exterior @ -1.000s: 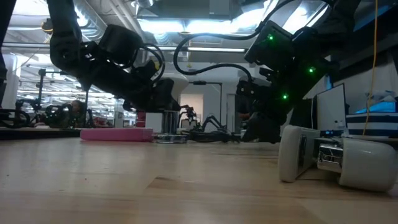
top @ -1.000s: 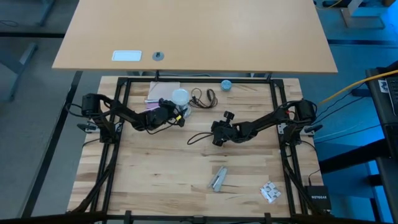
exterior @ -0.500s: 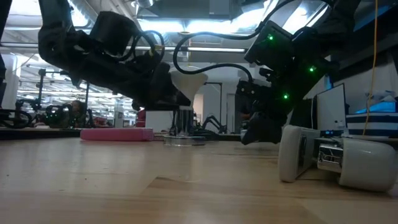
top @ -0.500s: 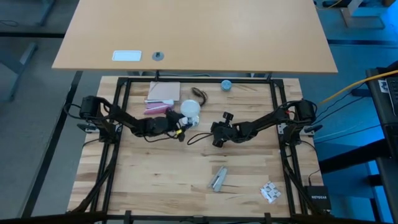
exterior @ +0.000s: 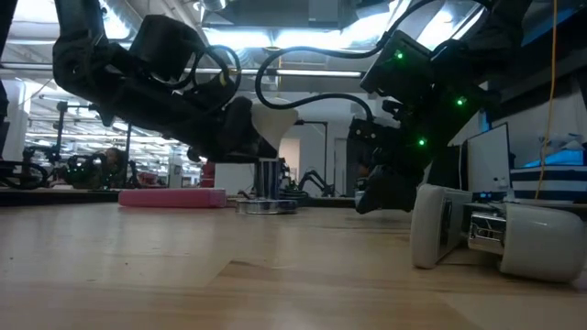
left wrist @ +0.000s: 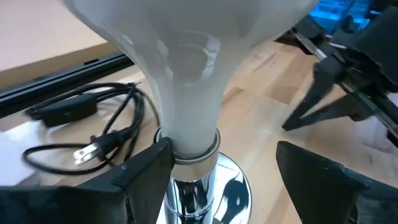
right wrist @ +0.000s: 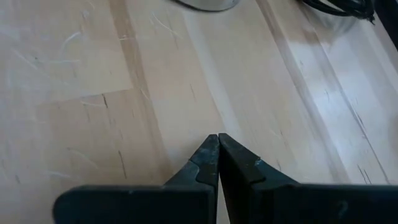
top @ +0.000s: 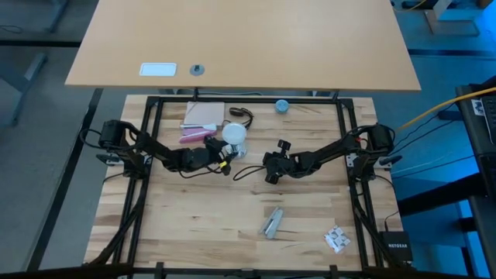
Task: Screw lightbulb
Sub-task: Insert light bulb into the lamp, then remove the lightbulb from the lamp
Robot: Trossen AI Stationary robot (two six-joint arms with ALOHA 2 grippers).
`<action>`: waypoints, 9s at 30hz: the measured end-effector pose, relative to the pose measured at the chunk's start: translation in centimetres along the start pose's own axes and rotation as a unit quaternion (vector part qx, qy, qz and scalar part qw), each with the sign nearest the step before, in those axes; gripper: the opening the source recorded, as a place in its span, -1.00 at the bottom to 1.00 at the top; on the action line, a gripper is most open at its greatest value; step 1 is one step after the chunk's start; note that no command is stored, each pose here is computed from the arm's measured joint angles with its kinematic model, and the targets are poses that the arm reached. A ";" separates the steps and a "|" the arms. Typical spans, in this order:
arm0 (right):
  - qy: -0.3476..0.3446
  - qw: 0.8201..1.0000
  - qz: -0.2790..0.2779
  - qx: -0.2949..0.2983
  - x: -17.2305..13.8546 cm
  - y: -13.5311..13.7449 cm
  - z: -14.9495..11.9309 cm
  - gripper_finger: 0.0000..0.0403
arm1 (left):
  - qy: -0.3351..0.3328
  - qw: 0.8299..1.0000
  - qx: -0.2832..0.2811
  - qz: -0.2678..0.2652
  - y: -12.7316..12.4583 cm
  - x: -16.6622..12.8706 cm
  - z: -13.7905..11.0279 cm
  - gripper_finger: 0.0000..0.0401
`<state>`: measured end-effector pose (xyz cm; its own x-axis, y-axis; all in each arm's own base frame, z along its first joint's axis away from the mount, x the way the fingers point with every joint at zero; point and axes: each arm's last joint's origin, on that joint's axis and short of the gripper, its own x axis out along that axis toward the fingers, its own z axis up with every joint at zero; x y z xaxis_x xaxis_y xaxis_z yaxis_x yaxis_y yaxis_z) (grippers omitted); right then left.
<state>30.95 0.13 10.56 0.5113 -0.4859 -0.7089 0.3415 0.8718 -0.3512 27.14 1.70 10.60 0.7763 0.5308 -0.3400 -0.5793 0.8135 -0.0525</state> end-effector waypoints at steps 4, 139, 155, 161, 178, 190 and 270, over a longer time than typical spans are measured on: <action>0.000 1.000 0.000 0.000 0.0 0.0 0.0 -0.93 | 0.004 1.000 0.005 0.004 -0.1 -0.1 -0.1 0.39; -0.249 0.944 0.165 -0.143 -13.8 -6.4 5.0 -0.93 | 0.132 0.937 -0.139 -0.293 1.8 -12.9 7.6 0.25; -0.247 0.944 0.165 -0.144 -13.8 -6.4 5.0 -0.93 | 0.132 0.954 -0.093 -0.254 3.6 -14.7 7.4 0.25; -0.247 0.944 0.165 -0.143 -13.8 -6.4 5.0 -0.93 | 0.135 0.957 -0.060 -0.249 3.5 -14.3 7.1 0.25; -0.248 0.944 0.165 -0.143 -13.8 -6.4 5.0 -0.93 | 0.141 0.957 -0.055 -0.246 3.3 -14.1 6.9 0.25; -0.248 0.944 0.165 -0.143 -13.8 -6.4 5.0 -0.93 | 0.153 0.957 -0.060 -0.240 3.4 -14.1 6.7 0.25; -0.248 0.944 0.165 -0.143 -13.8 -6.4 5.0 -0.93 | 0.153 0.957 -0.061 -0.240 3.4 -14.1 6.7 0.25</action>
<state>25.65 0.93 25.70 0.8827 -0.0924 -0.4608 -0.0922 0.9274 -0.3625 15.87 -1.41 21.53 0.8615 -0.0066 -0.5078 -0.2136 0.9025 -0.3741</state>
